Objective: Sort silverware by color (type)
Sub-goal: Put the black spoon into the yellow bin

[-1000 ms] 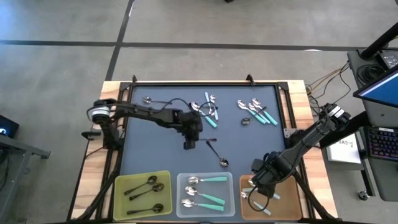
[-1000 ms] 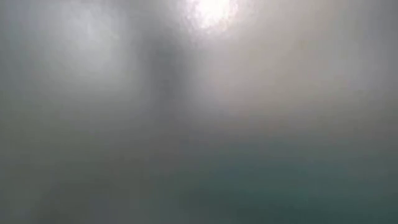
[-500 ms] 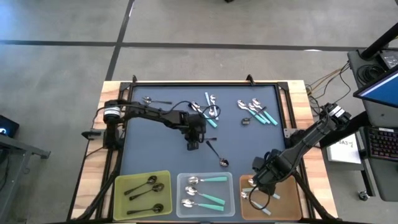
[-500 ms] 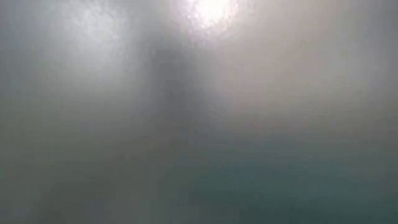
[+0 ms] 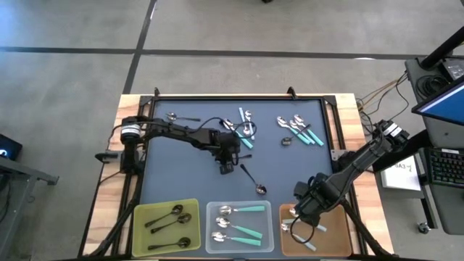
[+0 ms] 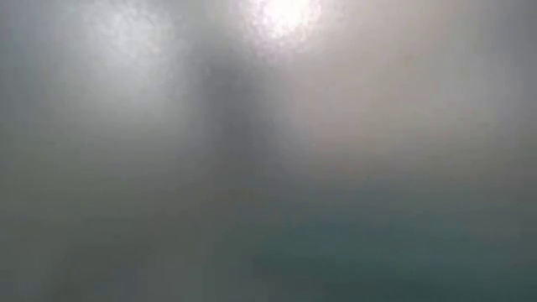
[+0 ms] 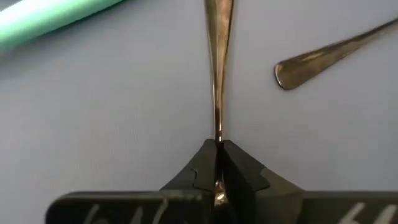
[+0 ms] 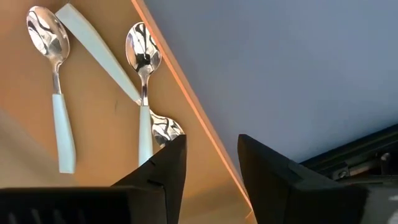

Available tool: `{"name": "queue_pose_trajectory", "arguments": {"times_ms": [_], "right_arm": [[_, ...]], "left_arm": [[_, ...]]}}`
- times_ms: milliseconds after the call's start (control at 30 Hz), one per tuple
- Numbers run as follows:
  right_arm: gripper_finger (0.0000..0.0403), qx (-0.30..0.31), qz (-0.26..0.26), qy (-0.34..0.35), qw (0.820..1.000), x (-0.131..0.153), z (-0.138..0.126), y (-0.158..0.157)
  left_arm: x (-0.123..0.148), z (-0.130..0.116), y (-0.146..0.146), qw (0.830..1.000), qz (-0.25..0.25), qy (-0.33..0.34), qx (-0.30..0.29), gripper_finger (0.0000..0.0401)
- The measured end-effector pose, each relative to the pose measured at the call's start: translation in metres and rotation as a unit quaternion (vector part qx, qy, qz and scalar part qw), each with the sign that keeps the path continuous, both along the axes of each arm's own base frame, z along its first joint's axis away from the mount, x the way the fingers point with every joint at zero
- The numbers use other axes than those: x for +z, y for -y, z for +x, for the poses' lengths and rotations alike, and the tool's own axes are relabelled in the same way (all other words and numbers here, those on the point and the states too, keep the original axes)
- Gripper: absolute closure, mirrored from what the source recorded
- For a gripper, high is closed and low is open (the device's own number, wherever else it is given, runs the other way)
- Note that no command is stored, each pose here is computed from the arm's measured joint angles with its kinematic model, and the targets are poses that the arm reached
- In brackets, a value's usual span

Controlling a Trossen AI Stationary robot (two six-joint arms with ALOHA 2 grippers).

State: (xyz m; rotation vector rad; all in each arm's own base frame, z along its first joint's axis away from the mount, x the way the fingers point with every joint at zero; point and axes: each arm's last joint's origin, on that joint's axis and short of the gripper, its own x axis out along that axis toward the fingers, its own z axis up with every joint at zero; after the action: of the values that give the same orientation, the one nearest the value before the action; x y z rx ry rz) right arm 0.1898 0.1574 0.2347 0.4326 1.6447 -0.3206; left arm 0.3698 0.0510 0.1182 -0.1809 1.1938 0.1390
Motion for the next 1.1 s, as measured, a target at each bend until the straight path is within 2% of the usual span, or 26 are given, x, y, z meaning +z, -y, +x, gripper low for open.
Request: {"name": "queue_pose_trajectory", "arguments": {"times_ms": [167,267,333,433,567,700,833,1100], "right_arm": [[0.0273,0.003,0.000,0.000,1.000,0.000,0.000,0.000],[0.0271,0.009,-0.009,0.009,1.000,0.000,0.001,0.000],[0.0270,0.009,-0.021,0.019,1.000,0.000,0.001,0.001],[0.0273,0.010,-0.040,0.035,0.999,0.000,0.002,0.002],[0.0275,0.005,-0.066,0.056,0.996,-0.001,0.004,0.004],[0.0273,0.008,-0.086,0.073,0.994,0.000,0.005,0.005],[0.0275,0.004,-0.113,0.097,0.989,0.000,0.008,0.008],[0.0275,-0.058,-0.148,0.149,0.976,0.001,0.014,0.011]], "left_arm": [[0.032,0.001,0.000,1.000,-0.011,0.018,0.011,0.0400],[0.073,0.009,0.003,0.997,-0.010,0.075,0.008,0.0400],[0.091,0.005,0.010,0.998,-0.012,0.069,0.001,0.0400],[0.104,-0.004,0.028,0.999,-0.018,0.037,-0.019,0.0400],[0.129,-0.030,0.064,0.998,-0.031,-0.005,-0.048,0.0401],[0.136,-0.064,0.097,0.995,-0.041,-0.053,-0.068,0.0401],[0.143,-0.103,0.124,0.993,-0.086,-0.068,-0.041,0.0401],[0.138,-0.172,0.193,0.980,-0.183,-0.079,0.016,0.0401]]}}
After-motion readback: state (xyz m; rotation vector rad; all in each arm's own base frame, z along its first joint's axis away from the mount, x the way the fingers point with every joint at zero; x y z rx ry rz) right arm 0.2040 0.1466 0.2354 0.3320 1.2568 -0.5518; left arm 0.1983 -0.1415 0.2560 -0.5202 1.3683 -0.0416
